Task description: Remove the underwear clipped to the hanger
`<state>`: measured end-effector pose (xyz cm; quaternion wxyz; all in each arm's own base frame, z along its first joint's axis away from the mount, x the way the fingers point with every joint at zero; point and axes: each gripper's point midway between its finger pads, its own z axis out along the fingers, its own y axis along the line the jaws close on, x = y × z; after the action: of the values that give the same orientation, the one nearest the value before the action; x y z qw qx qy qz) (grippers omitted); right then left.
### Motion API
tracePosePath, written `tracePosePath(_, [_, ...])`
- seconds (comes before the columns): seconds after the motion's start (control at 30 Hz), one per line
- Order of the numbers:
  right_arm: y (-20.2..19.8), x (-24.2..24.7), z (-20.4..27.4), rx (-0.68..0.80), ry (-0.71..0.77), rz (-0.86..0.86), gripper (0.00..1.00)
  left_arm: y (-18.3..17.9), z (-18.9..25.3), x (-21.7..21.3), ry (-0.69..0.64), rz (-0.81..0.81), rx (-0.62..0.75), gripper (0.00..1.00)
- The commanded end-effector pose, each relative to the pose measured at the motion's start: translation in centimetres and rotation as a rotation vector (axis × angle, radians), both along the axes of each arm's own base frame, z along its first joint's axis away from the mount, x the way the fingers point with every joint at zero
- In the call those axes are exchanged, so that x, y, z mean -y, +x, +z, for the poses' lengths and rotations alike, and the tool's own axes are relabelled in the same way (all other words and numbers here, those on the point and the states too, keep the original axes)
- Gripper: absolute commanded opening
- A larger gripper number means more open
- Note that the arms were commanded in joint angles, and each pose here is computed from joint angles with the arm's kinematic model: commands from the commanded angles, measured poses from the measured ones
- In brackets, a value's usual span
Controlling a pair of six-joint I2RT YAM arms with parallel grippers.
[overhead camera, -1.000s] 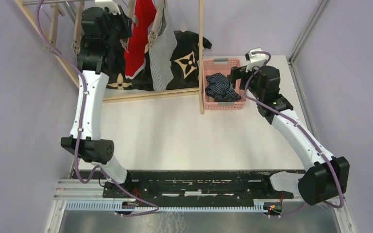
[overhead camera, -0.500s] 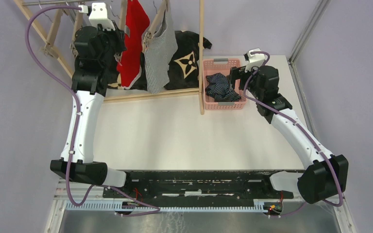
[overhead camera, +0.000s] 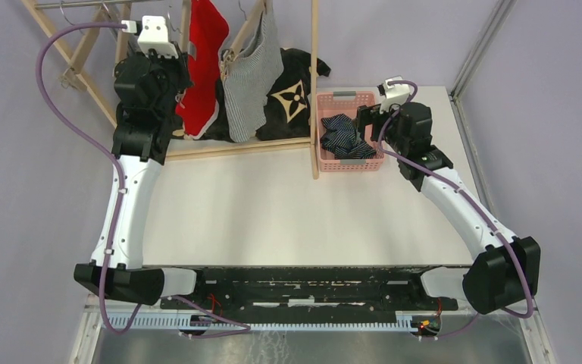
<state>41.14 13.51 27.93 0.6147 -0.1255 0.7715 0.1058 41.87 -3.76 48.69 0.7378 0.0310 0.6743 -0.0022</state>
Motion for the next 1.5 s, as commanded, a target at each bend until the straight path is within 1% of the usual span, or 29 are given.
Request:
tracePosePath(0.0, [0.4, -0.6, 1.5, 0.044, 0.027, 0.013, 0.96, -2.7, 4.7, -1.4, 0.055, 0.055, 0.181, 0.03])
tracePosePath(0.1, [0.5, -0.6, 1.4, 0.038, 0.027, 0.013, 0.96, -3.6, 3.6, -1.5, 0.069, 0.050, 0.135, 0.03])
tracePosePath(0.2, [0.7, -0.8, 0.9, 0.024, 0.029, 0.016, 0.96, -5.1, 0.9, -1.3, 0.067, 0.030, 0.046, 0.03])
tracePosePath(0.37, [1.2, -1.6, 0.2, -0.016, 0.045, 0.044, 0.96, -9.3, -4.0, -2.8, -0.027, 0.098, -0.060, 0.03])
tracePosePath(0.5, [1.0, -2.2, 0.2, -0.029, 0.068, 0.070, 0.96, -12.8, -7.9, -3.7, -0.049, 0.135, -0.138, 0.03])
tracePosePath(0.57, [0.8, -2.7, 0.2, -0.035, 0.084, 0.092, 0.96, -14.4, -9.6, -3.5, -0.066, 0.117, -0.170, 0.03])
tracePosePath(0.7, [0.2, -4.3, -0.5, -0.072, 0.124, 0.176, 0.96, -16.2, -12.0, -0.6, -0.111, -0.053, -0.192, 0.03])
tracePosePath(0.77, [-0.1, -5.2, -0.9, -0.097, 0.140, 0.226, 0.96, -16.6, -13.8, 0.8, -0.121, -0.126, -0.233, 0.03])
tracePosePath(0.87, [-0.2, -6.3, -1.6, -0.139, 0.172, 0.269, 0.96, -16.9, -17.0, 2.2, -0.152, -0.193, -0.315, 0.03])
tracePosePath(0.93, [-0.3, -7.1, -2.1, -0.163, 0.201, 0.305, 0.96, -17.2, -18.4, 3.8, -0.180, -0.281, -0.331, 0.03])
tracePosePath(1.03, [-0.5, -8.5, -2.1, -0.193, 0.248, 0.372, 0.97, -18.3, -19.0, 7.0, -0.213, -0.479, -0.304, 0.03])
tracePosePath(1.1, [-0.9, -9.4, -1.9, -0.211, 0.279, 0.429, 0.96, -19.1, -18.8, 8.2, -0.224, -0.561, -0.287, 0.03])
tracePosePath(1.17, [-1.5, -10.3, -1.1, -0.218, 0.310, 0.490, 0.96, -19.8, -18.3, 9.0, -0.222, -0.623, -0.273, 0.03])
tracePosePath(1.23, [-2.2, -11.2, 0.3, -0.216, 0.340, 0.558, 0.96, -21.2, -17.8, 10.6, -0.214, -0.748, -0.265, 0.03])
tracePosePath(1.3, [-3.1, -11.9, 1.8, -0.209, 0.362, 0.630, 0.96, -22.3, -17.3, 11.6, -0.209, -0.839, -0.243, 0.03])
tracePosePath(1.47, [-5.6, -13.4, 6.1, -0.160, 0.422, 0.821, 0.96, -23.3, -17.5, 12.5, -0.197, -0.932, -0.218, 0.03])
